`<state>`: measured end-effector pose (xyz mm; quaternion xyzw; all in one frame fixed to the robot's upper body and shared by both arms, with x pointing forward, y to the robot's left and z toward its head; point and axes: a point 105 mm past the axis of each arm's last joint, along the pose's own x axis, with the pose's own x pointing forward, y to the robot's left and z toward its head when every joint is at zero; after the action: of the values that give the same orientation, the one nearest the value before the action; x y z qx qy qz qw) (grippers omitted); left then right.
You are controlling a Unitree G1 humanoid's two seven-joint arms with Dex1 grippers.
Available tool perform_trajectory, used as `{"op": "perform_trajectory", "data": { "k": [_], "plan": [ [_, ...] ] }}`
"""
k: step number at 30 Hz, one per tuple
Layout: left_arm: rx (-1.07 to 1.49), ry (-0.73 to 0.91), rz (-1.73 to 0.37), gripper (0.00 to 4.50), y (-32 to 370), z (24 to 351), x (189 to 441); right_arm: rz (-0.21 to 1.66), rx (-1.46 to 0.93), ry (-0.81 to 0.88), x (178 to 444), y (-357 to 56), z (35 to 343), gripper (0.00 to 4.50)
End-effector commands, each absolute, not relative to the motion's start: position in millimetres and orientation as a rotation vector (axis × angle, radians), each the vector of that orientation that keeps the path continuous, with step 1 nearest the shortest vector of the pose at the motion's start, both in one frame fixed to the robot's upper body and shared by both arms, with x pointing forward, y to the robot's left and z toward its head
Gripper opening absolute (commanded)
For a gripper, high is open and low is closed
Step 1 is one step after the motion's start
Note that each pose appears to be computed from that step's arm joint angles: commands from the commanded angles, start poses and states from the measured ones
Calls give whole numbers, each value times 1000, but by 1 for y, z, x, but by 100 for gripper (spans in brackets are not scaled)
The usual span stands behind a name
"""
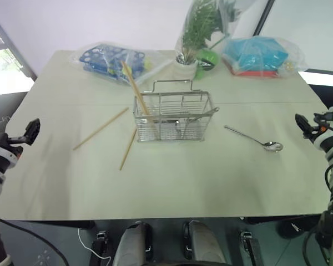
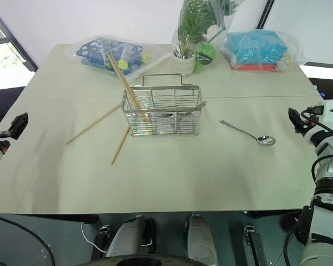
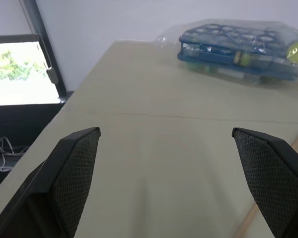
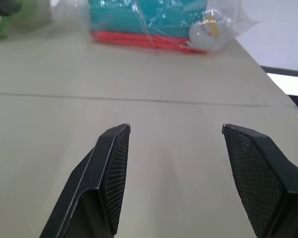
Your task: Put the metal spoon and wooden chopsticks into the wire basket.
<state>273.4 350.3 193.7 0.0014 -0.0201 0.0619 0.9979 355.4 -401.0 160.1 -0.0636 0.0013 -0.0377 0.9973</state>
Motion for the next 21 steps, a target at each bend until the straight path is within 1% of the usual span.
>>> {"op": "perform_trajectory", "data": {
  "k": [1,3,5,7,9,13,16,21],
  "plan": [
    [17,-72,26,447,330,211,279,-11,-207,-34,359,-393,184,304],
    [10,-69,-160,447,297,227,287,101,-294,-6,364,-378,193,304],
    [4,-60,-282,447,275,236,290,172,-348,19,366,-368,197,304],
    [-33,-87,-541,447,227,261,292,352,-461,82,369,-346,200,304],
    [-32,-85,-734,447,191,275,288,462,-522,140,370,-335,201,304],
    [8,-51,-1081,447,132,287,270,595,-584,229,375,-324,210,304],
    [-19,-30,-1247,447,107,293,262,694,-609,311,374,-318,209,304],
    [-34,4,-1349,447,77,288,266,810,-631,483,364,-317,189,304]
  ]
}}
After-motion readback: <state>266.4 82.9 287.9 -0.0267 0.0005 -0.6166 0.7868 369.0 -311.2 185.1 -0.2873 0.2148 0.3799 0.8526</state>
